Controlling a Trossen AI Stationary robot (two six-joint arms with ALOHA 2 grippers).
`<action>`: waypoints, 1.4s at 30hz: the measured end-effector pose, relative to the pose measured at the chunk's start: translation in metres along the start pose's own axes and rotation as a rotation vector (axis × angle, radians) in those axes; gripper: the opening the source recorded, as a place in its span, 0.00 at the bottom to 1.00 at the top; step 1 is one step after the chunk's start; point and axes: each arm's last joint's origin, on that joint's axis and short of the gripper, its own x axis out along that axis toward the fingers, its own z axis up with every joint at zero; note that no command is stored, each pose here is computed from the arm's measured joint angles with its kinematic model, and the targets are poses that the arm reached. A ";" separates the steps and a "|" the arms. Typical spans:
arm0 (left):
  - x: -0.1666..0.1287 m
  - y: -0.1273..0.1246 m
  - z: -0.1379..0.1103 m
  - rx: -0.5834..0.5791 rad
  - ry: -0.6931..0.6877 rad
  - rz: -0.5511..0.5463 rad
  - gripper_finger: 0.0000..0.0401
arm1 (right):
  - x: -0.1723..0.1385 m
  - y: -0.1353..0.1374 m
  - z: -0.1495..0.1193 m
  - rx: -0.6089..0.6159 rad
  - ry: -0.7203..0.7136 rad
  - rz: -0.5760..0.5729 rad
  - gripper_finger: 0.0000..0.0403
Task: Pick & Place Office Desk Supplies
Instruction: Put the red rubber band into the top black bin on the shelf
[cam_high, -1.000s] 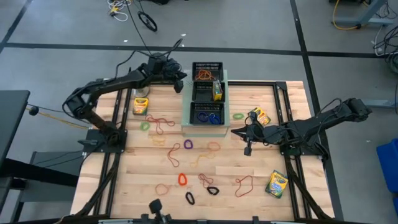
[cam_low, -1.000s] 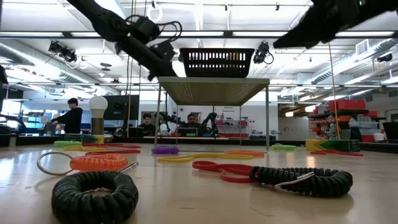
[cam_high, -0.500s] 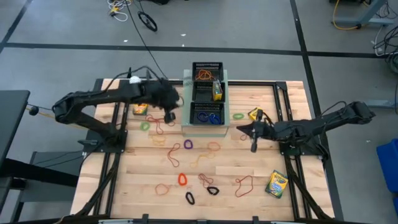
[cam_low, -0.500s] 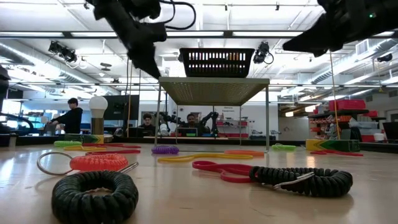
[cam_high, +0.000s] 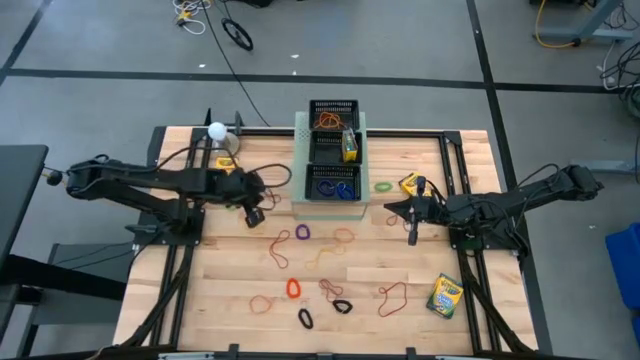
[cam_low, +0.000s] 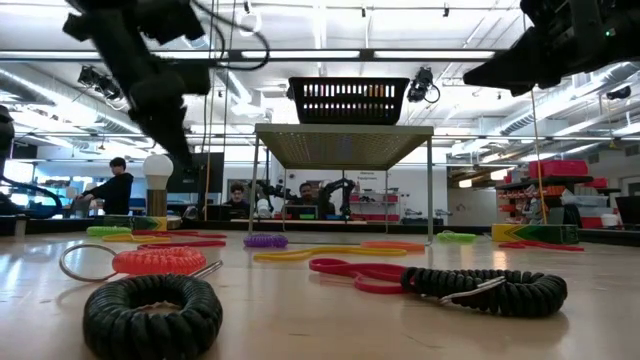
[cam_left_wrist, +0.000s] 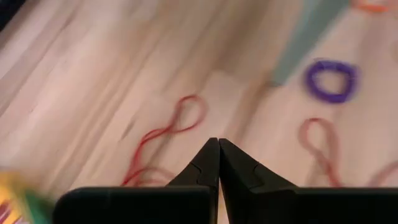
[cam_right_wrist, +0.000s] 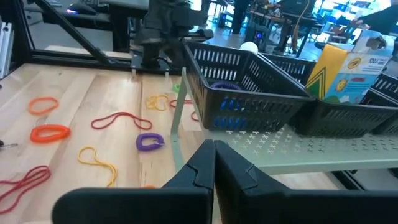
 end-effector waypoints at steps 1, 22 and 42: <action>0.001 0.004 -0.003 -0.022 0.011 0.016 0.03 | 0.000 0.000 0.000 0.000 0.000 0.000 0.02; 0.087 0.058 -0.013 0.175 0.259 0.000 0.35 | 0.000 0.000 0.005 0.015 -0.047 0.016 0.02; 0.041 0.067 0.032 0.223 0.178 0.086 0.02 | 0.000 0.000 0.006 0.008 -0.055 0.015 0.02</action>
